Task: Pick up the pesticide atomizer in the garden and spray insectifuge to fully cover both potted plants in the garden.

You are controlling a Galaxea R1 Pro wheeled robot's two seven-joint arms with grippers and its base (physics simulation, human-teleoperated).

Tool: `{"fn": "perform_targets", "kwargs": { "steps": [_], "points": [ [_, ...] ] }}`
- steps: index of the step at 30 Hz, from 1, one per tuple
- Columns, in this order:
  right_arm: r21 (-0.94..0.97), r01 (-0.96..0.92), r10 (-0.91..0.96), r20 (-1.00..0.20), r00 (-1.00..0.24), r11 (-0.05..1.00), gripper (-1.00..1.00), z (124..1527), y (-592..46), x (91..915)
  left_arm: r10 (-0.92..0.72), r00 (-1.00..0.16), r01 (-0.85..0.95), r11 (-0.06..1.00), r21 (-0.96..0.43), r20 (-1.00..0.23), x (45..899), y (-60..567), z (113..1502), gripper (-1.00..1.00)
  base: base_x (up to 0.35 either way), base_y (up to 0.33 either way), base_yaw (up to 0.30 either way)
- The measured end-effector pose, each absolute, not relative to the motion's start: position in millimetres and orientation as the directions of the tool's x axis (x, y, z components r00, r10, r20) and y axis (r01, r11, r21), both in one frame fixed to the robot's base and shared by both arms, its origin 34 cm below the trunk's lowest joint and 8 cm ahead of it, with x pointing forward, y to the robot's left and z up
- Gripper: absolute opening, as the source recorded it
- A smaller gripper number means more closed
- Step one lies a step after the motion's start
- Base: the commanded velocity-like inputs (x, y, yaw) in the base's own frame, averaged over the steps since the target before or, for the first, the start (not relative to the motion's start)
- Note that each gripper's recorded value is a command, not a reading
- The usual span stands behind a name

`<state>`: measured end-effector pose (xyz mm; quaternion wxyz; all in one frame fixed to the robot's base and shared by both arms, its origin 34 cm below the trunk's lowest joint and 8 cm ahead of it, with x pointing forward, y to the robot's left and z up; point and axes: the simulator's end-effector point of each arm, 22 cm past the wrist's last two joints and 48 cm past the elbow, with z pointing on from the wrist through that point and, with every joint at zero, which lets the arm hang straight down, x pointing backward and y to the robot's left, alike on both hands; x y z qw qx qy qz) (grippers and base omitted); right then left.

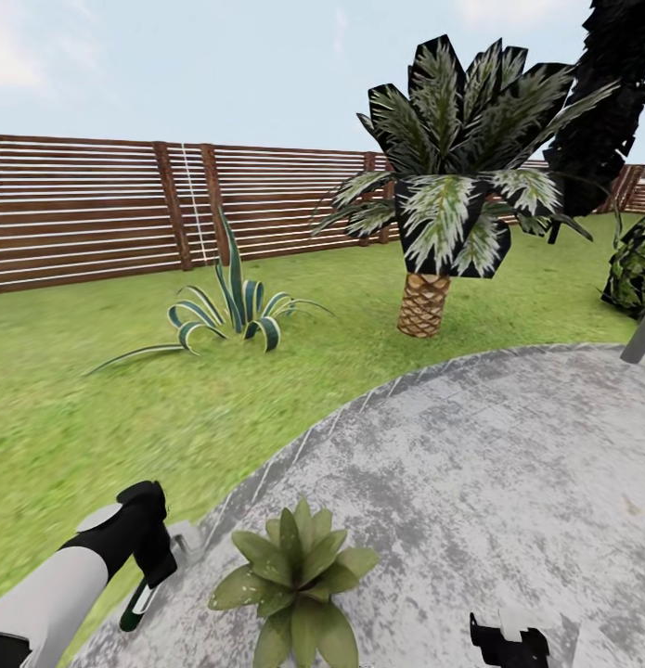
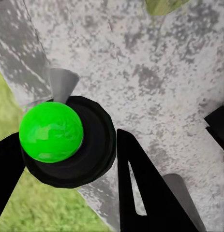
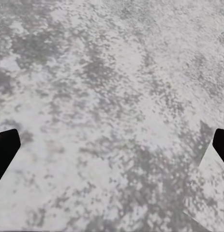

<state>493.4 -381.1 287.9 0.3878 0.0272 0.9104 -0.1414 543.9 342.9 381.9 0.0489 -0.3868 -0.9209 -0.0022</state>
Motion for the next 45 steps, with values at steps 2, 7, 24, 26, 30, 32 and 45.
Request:
{"fn": "perform_targets", "kwargs": {
  "steps": [2,7,24,26,30,32,45],
  "points": [
    [-0.237,0.160,-0.060,-0.714,-0.697,0.958,1.00,288.1,-381.4,493.5,0.708,-0.702,0.707,0.706,-0.042,0.080,544.4,339.9,381.7,-1.00,-0.182,-0.173,0.195],
    [-0.237,0.159,-0.061,-0.715,-0.696,0.958,1.00,288.6,-382.9,493.6,0.704,-0.708,0.702,0.711,-0.051,0.061,545.6,331.8,380.7,-1.00,-0.035,-0.257,0.028],
    [-0.235,0.156,-0.060,-0.710,-0.701,0.959,1.00,285.4,-379.6,491.9,0.597,-0.796,0.603,0.797,0.034,0.102,525.7,373.5,345.2,-1.00,-0.123,-0.181,0.070],
    [-0.235,0.156,-0.059,-0.709,-0.703,0.959,1.00,284.7,-379.5,491.3,0.569,-0.814,0.575,0.818,0.025,0.115,509.7,377.9,333.6,-1.00,-0.030,-0.002,0.186],
    [-0.235,0.154,-0.060,-0.706,-0.706,0.960,1.00,283.0,-379.3,490.1,0.532,-0.843,0.535,0.844,0.023,0.080,510.2,374.0,327.7,-1.00,-0.006,0.000,0.186],
    [-0.235,0.153,-0.059,-0.705,-0.707,0.960,1.00,282.1,-379.2,489.4,0.521,-0.853,0.522,0.853,0.021,0.025,518.6,367.1,324.4,-1.00,-0.001,0.000,0.186],
    [-0.237,0.151,-0.060,-0.697,-0.715,0.960,1.00,278.0,-379.9,486.2,0.509,-0.858,0.510,0.860,0.008,-0.064,511.2,334.6,291.8,-1.00,0.000,-0.009,0.126]
  ]
}}
